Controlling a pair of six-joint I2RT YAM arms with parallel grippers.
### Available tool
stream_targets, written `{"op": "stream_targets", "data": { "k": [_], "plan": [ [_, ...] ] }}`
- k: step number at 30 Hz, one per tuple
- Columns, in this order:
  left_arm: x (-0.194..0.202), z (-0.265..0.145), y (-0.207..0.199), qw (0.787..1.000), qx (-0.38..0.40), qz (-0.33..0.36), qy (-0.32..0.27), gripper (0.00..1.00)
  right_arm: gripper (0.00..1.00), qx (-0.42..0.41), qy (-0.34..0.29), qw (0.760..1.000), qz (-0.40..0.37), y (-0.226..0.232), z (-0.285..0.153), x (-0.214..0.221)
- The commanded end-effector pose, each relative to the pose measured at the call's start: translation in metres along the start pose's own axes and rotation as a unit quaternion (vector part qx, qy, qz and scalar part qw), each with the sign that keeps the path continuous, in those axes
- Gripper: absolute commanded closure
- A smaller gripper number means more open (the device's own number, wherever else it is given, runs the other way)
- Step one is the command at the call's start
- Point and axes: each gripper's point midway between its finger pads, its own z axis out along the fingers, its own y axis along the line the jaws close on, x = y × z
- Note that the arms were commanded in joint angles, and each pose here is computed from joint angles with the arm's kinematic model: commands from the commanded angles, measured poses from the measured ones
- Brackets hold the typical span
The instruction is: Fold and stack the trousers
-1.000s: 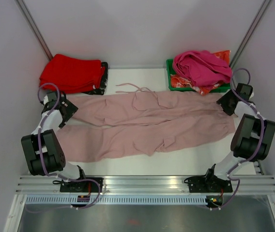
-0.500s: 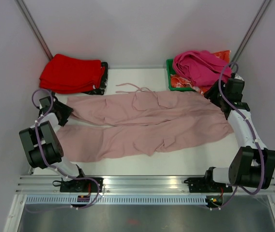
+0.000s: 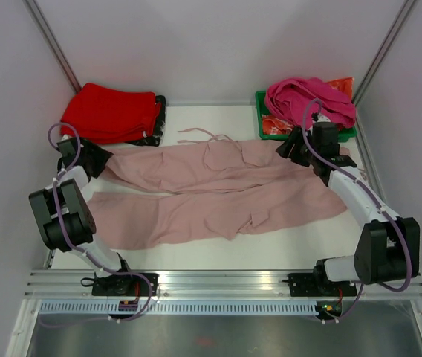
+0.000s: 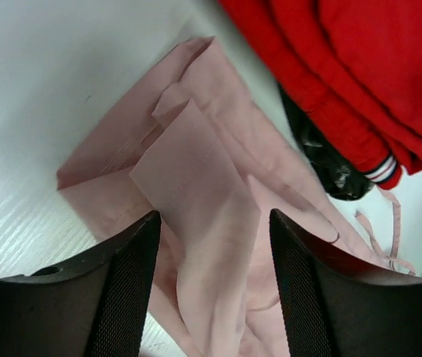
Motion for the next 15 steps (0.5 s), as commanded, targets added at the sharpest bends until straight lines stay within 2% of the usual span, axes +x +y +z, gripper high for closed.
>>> {"op": "stream_targets", "data": {
  "k": [1,6,12,14,15],
  "plan": [
    [-0.026,0.002,-0.031,0.997,0.054,0.046,-0.025,0.34,0.36,-0.045,-0.006,0.999,-0.014,0.035,0.011,-0.007],
    [-0.015,0.024,-0.032,0.997,0.067,0.039,-0.001,0.36,0.36,-0.083,0.000,0.996,-0.031,0.073,0.021,0.000],
    [-0.019,0.035,-0.048,0.995,0.092,0.049,-0.001,0.40,0.36,-0.135,0.013,0.989,-0.054,0.118,0.034,0.013],
    [-0.029,0.039,-0.046,0.997,0.061,0.056,-0.007,0.38,0.36,-0.152,0.026,0.986,-0.066,0.136,0.043,0.025],
    [-0.013,0.038,-0.028,0.998,0.011,0.051,0.026,0.36,0.36,-0.162,0.034,0.984,-0.072,0.146,0.046,0.033]
  ]
}}
